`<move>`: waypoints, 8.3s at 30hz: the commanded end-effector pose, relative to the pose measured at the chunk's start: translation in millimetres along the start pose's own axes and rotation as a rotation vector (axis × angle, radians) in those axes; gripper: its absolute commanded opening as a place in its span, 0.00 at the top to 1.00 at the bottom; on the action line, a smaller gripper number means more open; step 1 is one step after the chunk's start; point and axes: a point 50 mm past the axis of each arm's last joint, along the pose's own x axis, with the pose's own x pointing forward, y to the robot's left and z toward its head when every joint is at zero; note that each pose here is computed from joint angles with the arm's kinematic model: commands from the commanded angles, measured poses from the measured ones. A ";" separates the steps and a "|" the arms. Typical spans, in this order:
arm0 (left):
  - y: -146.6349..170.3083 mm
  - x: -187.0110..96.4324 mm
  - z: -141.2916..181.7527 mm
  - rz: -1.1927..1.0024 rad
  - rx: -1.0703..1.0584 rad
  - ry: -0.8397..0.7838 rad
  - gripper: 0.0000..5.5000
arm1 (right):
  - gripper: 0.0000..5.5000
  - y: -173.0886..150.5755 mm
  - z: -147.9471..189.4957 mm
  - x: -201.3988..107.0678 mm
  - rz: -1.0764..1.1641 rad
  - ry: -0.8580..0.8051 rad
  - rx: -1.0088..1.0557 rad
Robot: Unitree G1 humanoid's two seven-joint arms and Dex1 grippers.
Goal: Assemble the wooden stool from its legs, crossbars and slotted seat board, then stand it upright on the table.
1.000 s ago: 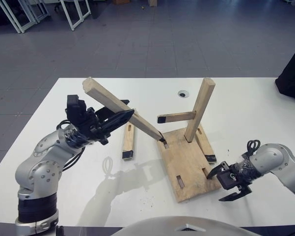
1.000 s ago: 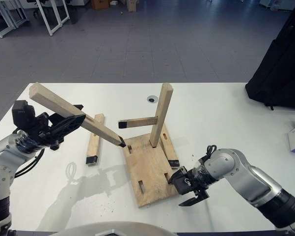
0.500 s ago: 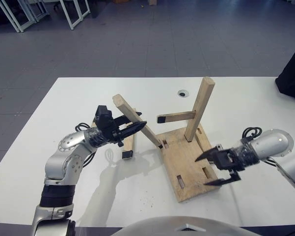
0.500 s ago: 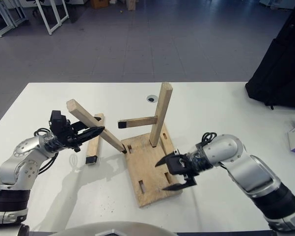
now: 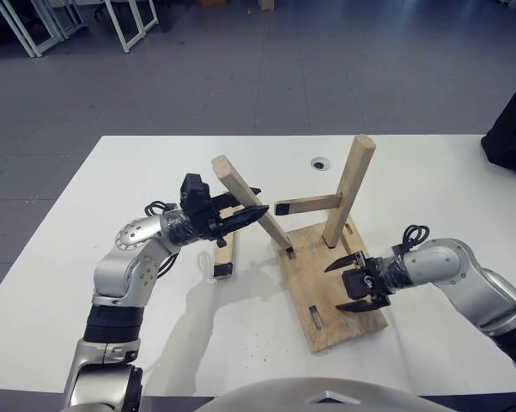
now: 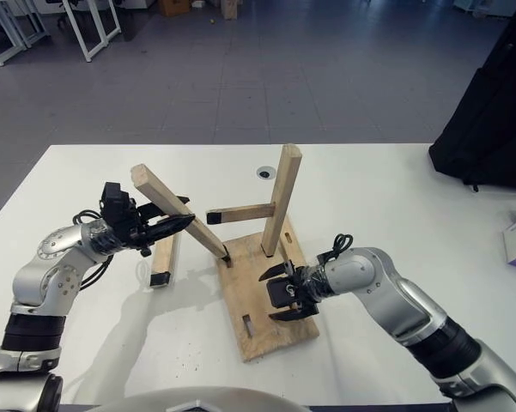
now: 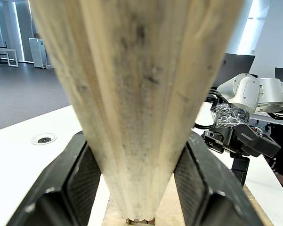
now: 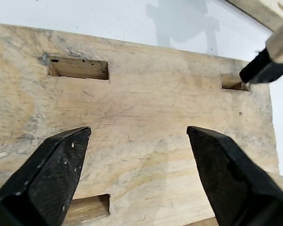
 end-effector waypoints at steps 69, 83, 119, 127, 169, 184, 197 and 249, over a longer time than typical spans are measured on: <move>-5.4 4.7 -85.9 -0.003 -0.291 0.563 0.63 | 0.32 -60.6 47.6 -11.5 -0.576 -0.421 -0.028; -4.4 4.4 -84.8 0.002 -0.282 0.566 0.63 | 0.32 -118.5 40.2 -38.4 -1.107 -0.303 0.057; -2.3 -0.1 -82.3 -0.002 -0.239 0.583 0.63 | 0.32 -74.1 0.8 -26.1 -1.530 -0.276 0.272; -0.4 1.1 -81.0 -0.002 -0.219 0.586 0.63 | 0.32 -72.3 13.6 -2.7 -1.322 -0.458 0.408; 41.8 -15.6 -46.4 0.208 0.004 0.533 0.06 | 0.32 -78.9 -2.6 -41.9 -0.935 -0.547 0.431; 26.0 -19.7 6.9 0.168 0.111 0.221 0.01 | 0.32 -92.8 12.4 -81.7 -1.036 -0.592 0.337; 32.4 39.7 124.8 0.246 0.155 -0.285 0.01 | 0.32 -123.4 37.5 -86.2 -1.064 -0.684 0.271; 45.5 -17.7 110.1 0.743 0.120 -0.317 0.01 | 0.32 -116.1 25.8 -84.7 -1.239 -0.740 0.531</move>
